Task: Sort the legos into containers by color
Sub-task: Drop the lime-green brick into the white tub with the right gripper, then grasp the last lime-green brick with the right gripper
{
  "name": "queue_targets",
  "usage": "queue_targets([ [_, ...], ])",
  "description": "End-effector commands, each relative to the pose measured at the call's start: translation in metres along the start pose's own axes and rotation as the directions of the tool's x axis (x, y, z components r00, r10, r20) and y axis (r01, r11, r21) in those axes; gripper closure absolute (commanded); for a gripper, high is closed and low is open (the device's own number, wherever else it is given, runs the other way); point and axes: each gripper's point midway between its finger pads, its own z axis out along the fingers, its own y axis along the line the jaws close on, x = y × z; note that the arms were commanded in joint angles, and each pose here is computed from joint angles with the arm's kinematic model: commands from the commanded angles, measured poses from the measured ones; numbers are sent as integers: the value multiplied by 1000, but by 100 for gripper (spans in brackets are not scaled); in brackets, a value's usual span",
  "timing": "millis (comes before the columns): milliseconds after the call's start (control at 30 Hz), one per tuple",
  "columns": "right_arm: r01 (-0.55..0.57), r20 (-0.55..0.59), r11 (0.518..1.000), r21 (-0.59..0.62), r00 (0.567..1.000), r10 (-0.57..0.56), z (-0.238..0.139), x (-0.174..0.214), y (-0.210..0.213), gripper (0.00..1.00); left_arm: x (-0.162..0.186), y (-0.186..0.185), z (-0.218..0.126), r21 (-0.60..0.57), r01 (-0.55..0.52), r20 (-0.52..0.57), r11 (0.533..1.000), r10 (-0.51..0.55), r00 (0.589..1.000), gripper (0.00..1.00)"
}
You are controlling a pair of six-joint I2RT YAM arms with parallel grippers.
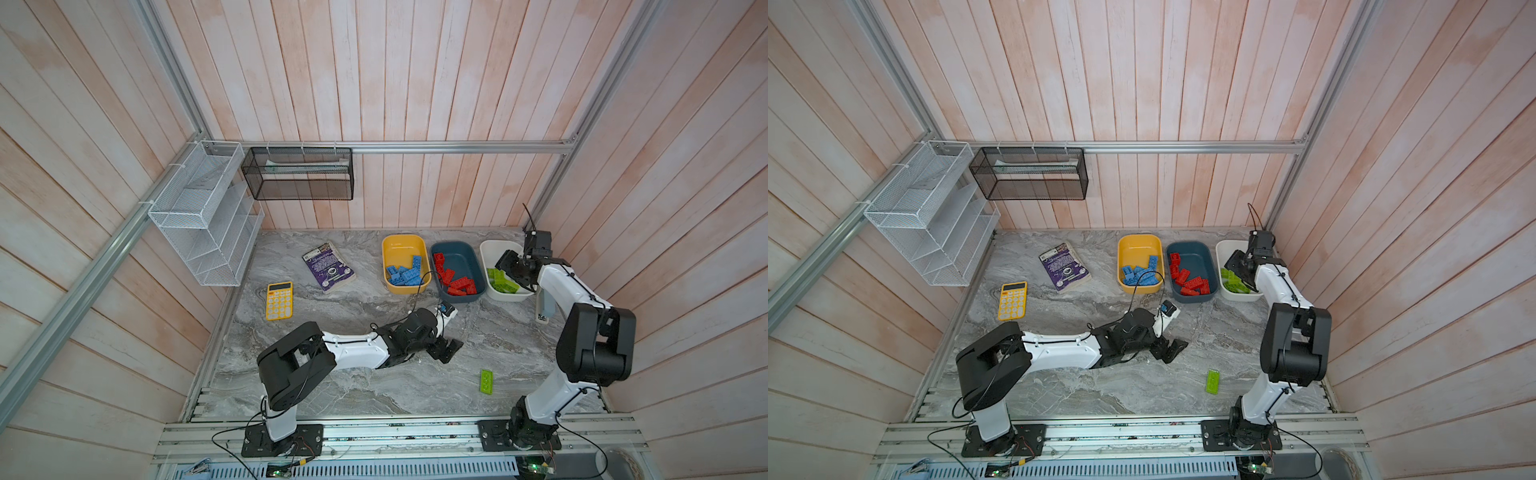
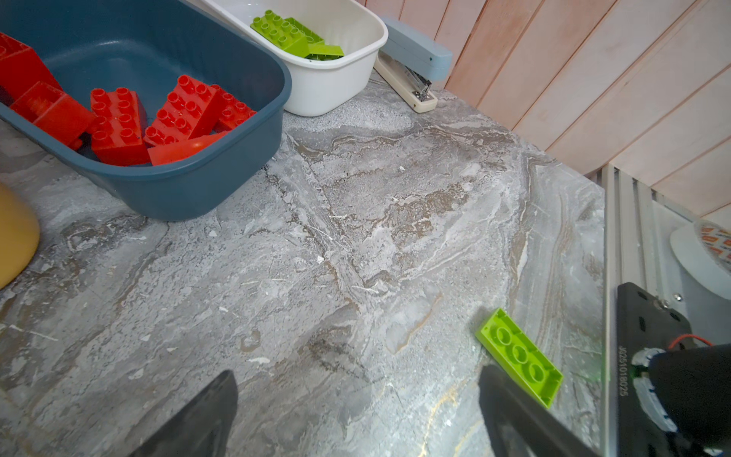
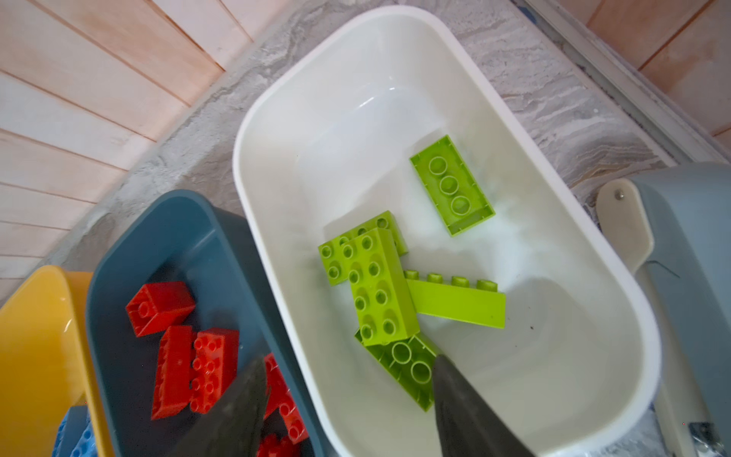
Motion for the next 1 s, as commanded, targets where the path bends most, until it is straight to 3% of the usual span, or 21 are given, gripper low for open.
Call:
queue_targets([
  [0,98,-8,992,-75,995,-99,-24,17,25,33,-14,-2,-13,10,-16,42,1000,15,999,4],
  [167,258,-55,966,-26,964,-259,-56,62,36,33,-8,2,-32,-22,-9,39,1000,10,999,4],
  [367,318,-100,946,-60,941,-323,-99,130,34,33,11,13,-54,-71,15,34,997,-13,999,4],
  [567,239,-168,968,-77,954,-249,-120,197,2,35,26,18,-62,-94,40,21,995,-38,999,4],
  [867,141,-271,985,99,956,-110,-125,257,-57,35,35,17,-64,-95,45,20,994,-44,999,4],
  [967,156,-320,982,109,940,-114,-120,283,-69,35,37,16,-63,-91,46,21,995,-44,999,4],
])
